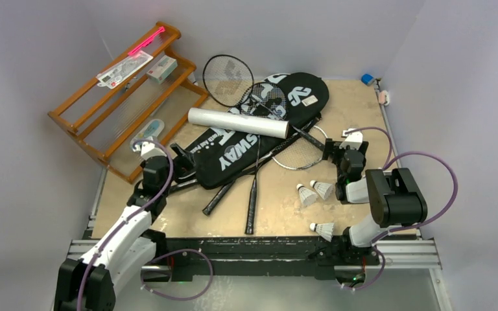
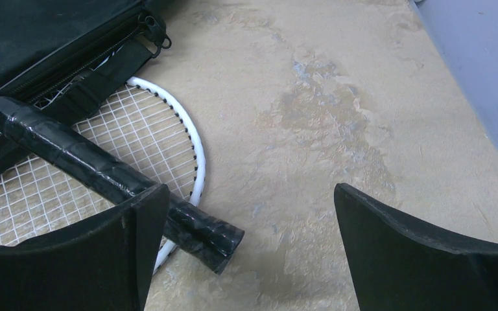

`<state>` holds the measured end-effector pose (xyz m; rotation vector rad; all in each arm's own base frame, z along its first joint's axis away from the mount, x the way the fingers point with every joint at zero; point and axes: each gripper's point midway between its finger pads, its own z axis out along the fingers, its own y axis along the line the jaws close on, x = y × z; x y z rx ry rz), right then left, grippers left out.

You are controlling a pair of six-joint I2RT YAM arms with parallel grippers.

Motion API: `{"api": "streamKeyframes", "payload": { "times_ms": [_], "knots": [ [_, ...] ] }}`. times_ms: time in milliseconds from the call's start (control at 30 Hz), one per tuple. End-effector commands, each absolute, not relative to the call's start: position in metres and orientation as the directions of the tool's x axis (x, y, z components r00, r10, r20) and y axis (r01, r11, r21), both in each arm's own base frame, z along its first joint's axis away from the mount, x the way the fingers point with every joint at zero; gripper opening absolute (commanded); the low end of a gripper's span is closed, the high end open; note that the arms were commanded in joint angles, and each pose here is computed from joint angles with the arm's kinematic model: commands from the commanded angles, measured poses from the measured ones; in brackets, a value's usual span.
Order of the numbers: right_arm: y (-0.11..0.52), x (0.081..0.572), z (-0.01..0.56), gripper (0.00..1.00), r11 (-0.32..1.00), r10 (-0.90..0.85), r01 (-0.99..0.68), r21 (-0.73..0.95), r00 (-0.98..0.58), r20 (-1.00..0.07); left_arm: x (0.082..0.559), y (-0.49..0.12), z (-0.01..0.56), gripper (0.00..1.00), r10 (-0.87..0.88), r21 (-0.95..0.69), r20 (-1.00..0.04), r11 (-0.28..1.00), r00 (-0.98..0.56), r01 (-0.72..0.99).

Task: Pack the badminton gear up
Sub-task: Pick up the shuttle tube at the center of the board.

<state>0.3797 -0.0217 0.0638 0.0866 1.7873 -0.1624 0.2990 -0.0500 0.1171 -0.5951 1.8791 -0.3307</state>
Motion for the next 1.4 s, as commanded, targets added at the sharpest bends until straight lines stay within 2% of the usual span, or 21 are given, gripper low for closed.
{"api": "streamKeyframes", "payload": {
  "times_ms": [0,167,233,333,367,467,567,733,833,933,1033,1367],
  "knots": [
    [-0.024,0.387,0.079,0.99,0.984,-0.040,0.163,-0.068,-0.169,-0.985,0.300,-0.074,0.126,1.00,-0.500,-0.502,-0.803,0.861,-0.324,-0.084],
    [-0.028,0.386,0.084,0.99,0.980,-0.045,0.184,-0.072,-0.150,-0.988,0.296,-0.090,0.131,1.00,-0.458,-0.498,-0.824,0.866,-0.334,0.041],
    [-0.017,0.381,0.092,0.99,0.987,-0.083,0.128,-0.097,-0.113,-0.990,0.296,-0.090,0.131,1.00,-0.455,-0.496,-0.827,0.867,-0.329,0.047],
    [-0.007,0.374,0.127,0.99,0.984,-0.123,0.121,-0.128,-0.048,-0.991,0.296,-0.092,0.132,1.00,-0.453,-0.496,-0.830,0.866,-0.326,0.061],
    [-0.002,0.374,0.127,0.99,0.987,-0.110,0.103,-0.121,-0.105,-0.988,0.296,-0.094,0.132,1.00,-0.444,-0.492,-0.833,0.867,-0.330,0.074],
    [0.003,0.374,0.148,0.99,0.991,0.022,0.131,-0.010,-0.238,-0.971,0.295,-0.099,0.131,1.00,-0.437,-0.496,-0.833,0.861,-0.339,0.108],
    [0.010,0.377,0.173,0.99,0.993,0.063,0.112,0.038,-0.230,-0.971,0.295,-0.100,0.131,1.00,-0.437,-0.498,-0.831,0.860,-0.343,0.111],
    [0.038,0.361,0.178,0.99,0.929,0.371,0.143,0.343,-0.337,-0.865,0.295,-0.102,0.132,1.00,-0.435,-0.498,-0.833,0.859,-0.342,0.120],
    [0.074,0.363,0.191,0.95,0.919,0.337,-0.068,0.388,-0.377,-0.863,0.296,-0.103,0.133,1.00,-0.435,-0.499,-0.833,0.857,-0.341,0.126],
    [0.103,0.368,0.199,0.87,0.874,0.324,-0.204,0.441,-0.433,-0.841,0.295,-0.104,0.133,1.00,-0.435,-0.502,-0.832,0.854,-0.346,0.134],
    [0.133,0.372,0.202,0.85,0.793,0.319,-0.323,0.517,-0.502,-0.804,0.295,-0.105,0.133,1.00,-0.433,-0.502,-0.832,0.854,-0.346,0.138],
    [0.175,0.406,0.170,0.79,0.660,0.308,-0.404,0.634,-0.624,-0.718,0.295,-0.108,0.133,1.00,-0.432,-0.505,-0.831,0.849,-0.350,0.153]
  ]
}}
